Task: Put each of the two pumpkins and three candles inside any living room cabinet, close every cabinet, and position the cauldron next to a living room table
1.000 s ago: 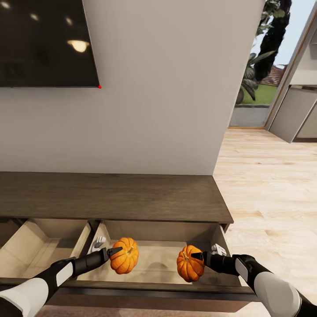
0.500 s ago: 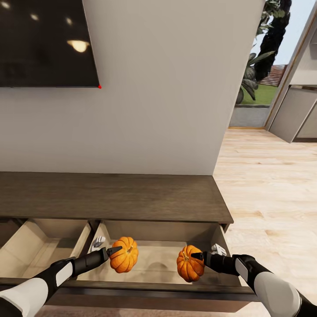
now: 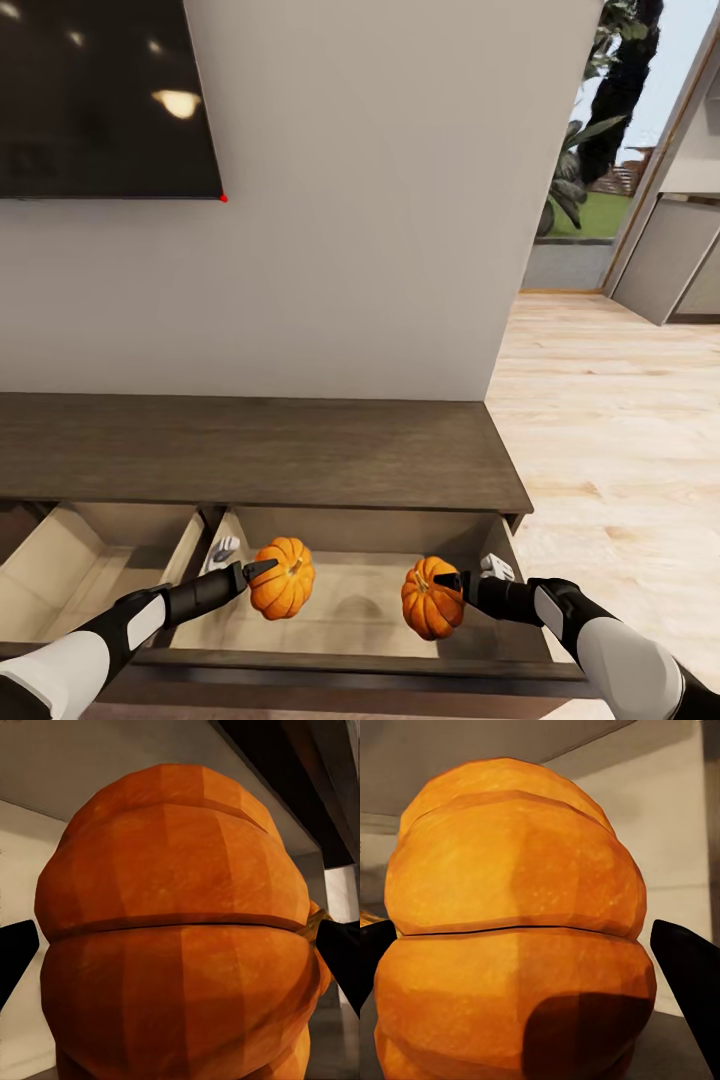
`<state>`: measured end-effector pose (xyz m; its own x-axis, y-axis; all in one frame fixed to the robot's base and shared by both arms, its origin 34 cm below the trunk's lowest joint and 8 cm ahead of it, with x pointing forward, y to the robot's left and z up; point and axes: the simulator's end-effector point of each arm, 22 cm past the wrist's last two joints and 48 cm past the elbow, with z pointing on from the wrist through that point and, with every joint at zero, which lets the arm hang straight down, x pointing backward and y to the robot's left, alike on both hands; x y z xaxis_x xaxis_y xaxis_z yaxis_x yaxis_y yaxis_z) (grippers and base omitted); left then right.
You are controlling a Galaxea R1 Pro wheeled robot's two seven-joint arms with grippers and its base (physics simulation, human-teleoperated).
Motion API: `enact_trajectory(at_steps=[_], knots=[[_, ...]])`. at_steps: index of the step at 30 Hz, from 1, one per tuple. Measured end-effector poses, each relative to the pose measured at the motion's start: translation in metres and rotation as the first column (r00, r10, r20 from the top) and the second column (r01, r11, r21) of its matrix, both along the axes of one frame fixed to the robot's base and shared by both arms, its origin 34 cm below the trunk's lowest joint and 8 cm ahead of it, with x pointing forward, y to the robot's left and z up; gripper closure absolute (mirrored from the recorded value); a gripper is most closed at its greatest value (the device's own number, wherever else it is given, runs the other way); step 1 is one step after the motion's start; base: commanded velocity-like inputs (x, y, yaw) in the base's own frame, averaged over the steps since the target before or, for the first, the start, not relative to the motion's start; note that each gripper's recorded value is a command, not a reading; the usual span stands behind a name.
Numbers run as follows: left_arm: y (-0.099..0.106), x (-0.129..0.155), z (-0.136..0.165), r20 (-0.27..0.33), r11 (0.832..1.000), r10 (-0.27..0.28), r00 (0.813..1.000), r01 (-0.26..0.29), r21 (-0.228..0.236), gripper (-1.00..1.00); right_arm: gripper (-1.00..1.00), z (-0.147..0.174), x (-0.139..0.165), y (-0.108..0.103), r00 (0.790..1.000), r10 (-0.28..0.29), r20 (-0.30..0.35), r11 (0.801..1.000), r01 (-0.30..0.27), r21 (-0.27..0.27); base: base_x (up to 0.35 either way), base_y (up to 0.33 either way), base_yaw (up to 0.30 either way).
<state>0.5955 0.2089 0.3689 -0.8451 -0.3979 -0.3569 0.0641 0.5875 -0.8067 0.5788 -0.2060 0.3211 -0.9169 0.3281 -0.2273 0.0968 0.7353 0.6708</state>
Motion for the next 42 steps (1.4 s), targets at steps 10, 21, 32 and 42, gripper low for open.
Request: enact_trajectory(at_steps=[10,21,32,42], knots=[[0.000,0.001,0.002,0.003,1.000,0.000,1.000,0.000,0.000,1.00,1.00,0.002,0.001,0.000,1.000,-0.004,0.003,1.000,0.004,0.002,0.001,0.000,-0.047],[0.000,0.001,0.003,0.006,1.000,-0.001,1.000,0.001,0.000,1.00,1.00,0.003,0.002,0.000,1.000,-0.004,0.005,1.000,0.004,0.002,0.000,0.000,-0.022],[0.000,-0.002,-0.004,-0.008,1.000,-0.002,1.000,0.002,0.001,1.00,1.00,-0.004,-0.002,0.000,1.000,-0.003,-0.010,1.000,0.003,0.002,0.000,0.000,0.072],[0.000,-0.005,-0.012,-0.024,1.000,-0.001,1.000,0.001,0.001,1.00,1.00,-0.011,-0.006,0.000,1.000,-0.003,-0.026,1.000,0.003,0.001,0.000,0.000,0.082]])
